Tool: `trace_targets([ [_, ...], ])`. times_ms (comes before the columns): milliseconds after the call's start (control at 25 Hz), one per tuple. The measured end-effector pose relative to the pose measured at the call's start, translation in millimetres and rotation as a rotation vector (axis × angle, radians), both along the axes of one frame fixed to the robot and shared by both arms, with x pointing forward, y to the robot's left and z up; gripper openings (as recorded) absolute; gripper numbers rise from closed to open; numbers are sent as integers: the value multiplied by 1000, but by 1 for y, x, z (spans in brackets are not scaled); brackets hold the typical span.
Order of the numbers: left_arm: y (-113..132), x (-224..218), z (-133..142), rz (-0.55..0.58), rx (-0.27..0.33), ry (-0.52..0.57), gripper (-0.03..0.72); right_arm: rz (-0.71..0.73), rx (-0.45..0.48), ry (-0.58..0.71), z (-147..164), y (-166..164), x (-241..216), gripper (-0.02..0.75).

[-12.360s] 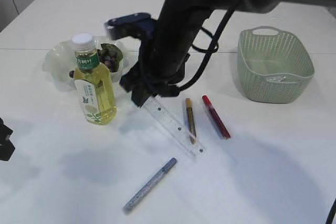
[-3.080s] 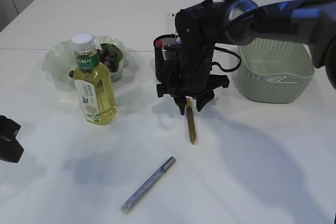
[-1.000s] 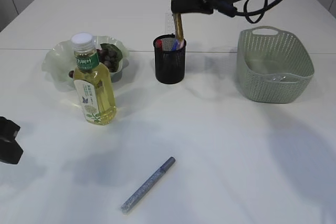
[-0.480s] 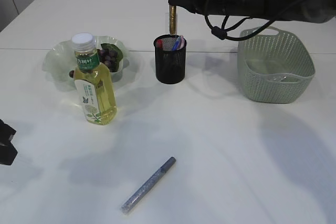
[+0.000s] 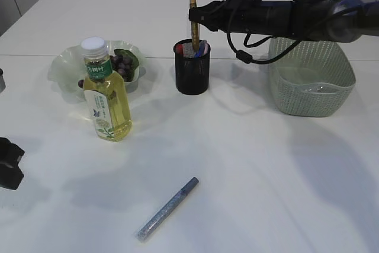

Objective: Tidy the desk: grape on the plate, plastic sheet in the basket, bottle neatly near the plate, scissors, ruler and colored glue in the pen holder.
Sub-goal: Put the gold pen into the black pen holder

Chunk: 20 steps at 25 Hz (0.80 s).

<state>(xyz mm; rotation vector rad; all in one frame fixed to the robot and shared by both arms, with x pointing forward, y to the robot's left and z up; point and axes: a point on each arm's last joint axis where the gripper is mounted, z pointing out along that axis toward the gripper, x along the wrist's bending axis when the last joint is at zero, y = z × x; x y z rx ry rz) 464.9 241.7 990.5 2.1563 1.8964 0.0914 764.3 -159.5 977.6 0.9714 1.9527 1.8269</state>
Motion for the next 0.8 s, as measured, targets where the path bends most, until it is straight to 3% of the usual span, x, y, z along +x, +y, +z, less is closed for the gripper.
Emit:
trace_targets([
  [280, 0, 2, -2, 1, 1, 0, 289, 2, 0, 4, -4, 1, 1, 165],
  [560, 0, 2, -2, 2, 1, 0, 289, 9, 3, 9, -7, 2, 1, 317],
  [800, 0, 2, -2, 2, 1, 0, 289, -28, 23, 62, -4, 0, 2, 346],
])
